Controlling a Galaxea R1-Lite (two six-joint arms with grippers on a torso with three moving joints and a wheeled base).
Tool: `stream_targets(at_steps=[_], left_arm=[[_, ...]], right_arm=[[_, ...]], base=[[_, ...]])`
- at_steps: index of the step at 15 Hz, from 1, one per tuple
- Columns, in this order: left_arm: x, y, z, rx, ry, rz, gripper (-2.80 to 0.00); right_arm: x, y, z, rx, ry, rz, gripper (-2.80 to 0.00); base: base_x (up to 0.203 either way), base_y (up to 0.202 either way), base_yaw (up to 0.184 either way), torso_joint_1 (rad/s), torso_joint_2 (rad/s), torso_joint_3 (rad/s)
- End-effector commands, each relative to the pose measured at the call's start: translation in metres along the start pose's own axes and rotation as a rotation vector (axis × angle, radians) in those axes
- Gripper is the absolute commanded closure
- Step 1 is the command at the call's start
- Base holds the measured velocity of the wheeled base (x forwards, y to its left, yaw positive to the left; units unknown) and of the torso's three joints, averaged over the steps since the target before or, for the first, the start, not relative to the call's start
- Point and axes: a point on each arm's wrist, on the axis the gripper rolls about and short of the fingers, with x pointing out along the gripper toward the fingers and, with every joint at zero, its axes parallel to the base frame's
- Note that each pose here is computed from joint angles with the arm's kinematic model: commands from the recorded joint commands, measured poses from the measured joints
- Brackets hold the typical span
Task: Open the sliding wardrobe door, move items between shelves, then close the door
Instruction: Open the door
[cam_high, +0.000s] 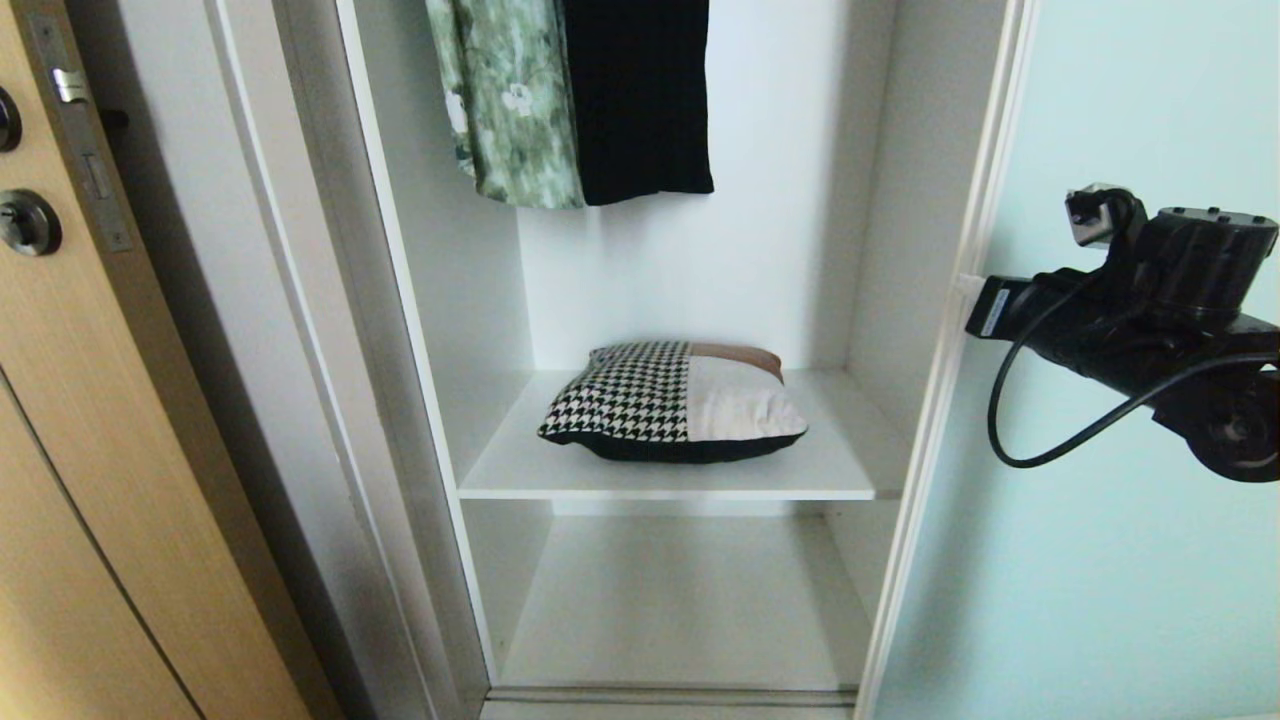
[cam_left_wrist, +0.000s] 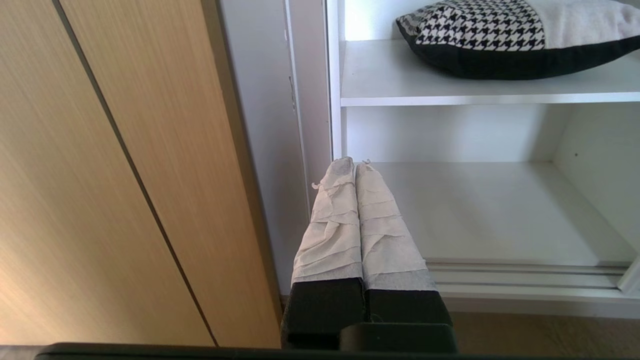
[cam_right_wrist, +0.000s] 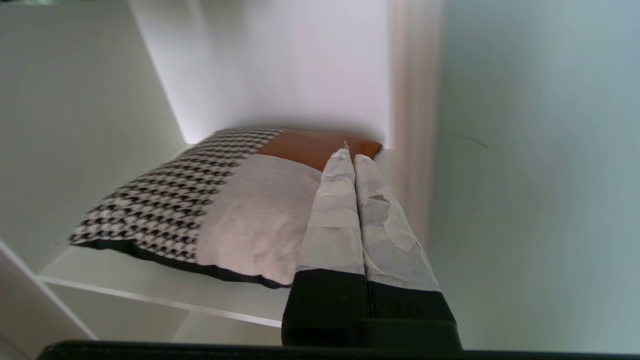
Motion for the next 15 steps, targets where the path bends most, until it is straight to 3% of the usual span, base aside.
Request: stream_targets(at_steps=[1,15], left_arm=[[0.000,0.000,0.000,0.000,0.002,0.000,0.00],[0.000,0.000,0.000,0.000,0.002,0.000,0.00]], right_arm=[[0.003,-0.006,-0.002,0.001,-0.001,-0.019,0.00],[0.008,-0.050,0.003,0.002,-0.027,-0.125,0.00]], base=[[0.000,0.000,0.000,0.000,0.00,0.000],[0.000,0.000,0.000,0.000,0.00,0.000]])
